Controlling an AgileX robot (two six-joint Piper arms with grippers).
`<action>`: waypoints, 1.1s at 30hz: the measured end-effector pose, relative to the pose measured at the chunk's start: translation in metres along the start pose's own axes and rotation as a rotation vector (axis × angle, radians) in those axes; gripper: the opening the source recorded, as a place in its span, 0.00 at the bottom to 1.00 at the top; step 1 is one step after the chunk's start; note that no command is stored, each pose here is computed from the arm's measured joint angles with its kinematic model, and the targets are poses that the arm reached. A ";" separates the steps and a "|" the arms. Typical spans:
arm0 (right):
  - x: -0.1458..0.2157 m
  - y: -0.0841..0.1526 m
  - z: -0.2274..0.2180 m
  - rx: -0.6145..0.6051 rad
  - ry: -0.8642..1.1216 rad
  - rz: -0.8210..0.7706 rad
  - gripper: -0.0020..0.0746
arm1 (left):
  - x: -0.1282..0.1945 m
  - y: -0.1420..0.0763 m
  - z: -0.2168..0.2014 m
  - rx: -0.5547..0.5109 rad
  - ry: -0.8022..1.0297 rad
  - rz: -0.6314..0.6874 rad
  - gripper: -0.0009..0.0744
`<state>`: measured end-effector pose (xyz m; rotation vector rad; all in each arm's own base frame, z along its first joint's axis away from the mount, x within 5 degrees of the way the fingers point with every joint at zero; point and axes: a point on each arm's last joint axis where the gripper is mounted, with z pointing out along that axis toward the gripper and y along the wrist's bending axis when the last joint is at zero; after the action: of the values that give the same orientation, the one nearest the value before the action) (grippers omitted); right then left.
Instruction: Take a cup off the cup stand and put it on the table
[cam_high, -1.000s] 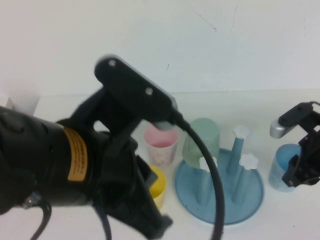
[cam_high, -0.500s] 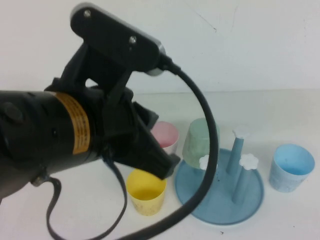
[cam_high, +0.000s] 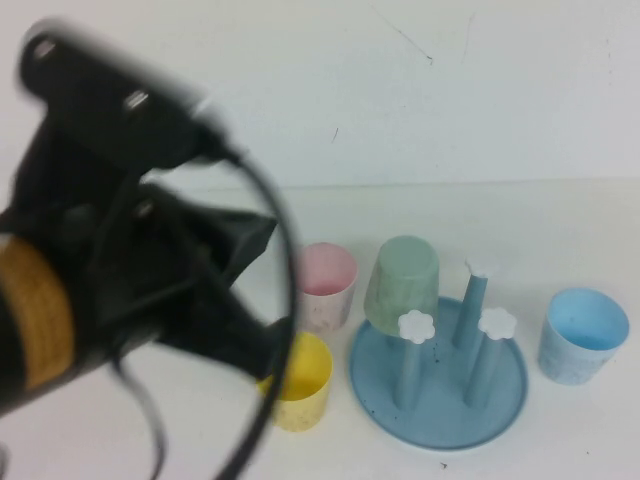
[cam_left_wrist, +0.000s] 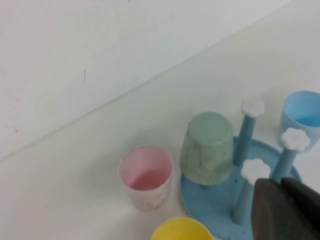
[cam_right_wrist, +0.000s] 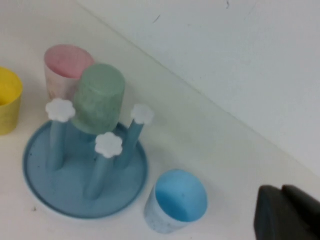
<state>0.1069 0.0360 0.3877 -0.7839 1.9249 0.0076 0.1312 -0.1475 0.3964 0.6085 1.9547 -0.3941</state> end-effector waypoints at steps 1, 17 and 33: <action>0.005 0.003 -0.001 0.001 0.001 0.004 0.02 | 0.005 0.001 -0.001 0.005 -0.003 -0.006 0.01; 0.090 0.051 -0.015 0.029 -0.044 0.064 0.02 | 0.058 0.006 -0.002 0.063 -0.030 0.033 0.01; 0.116 0.066 -0.005 -0.075 0.102 0.092 0.02 | 0.051 0.054 -0.031 -0.145 -0.170 -0.132 0.01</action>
<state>0.0363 0.0263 0.2743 -0.7577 2.0657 0.0981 0.1207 -0.0749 0.3641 0.3428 1.8459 -0.3700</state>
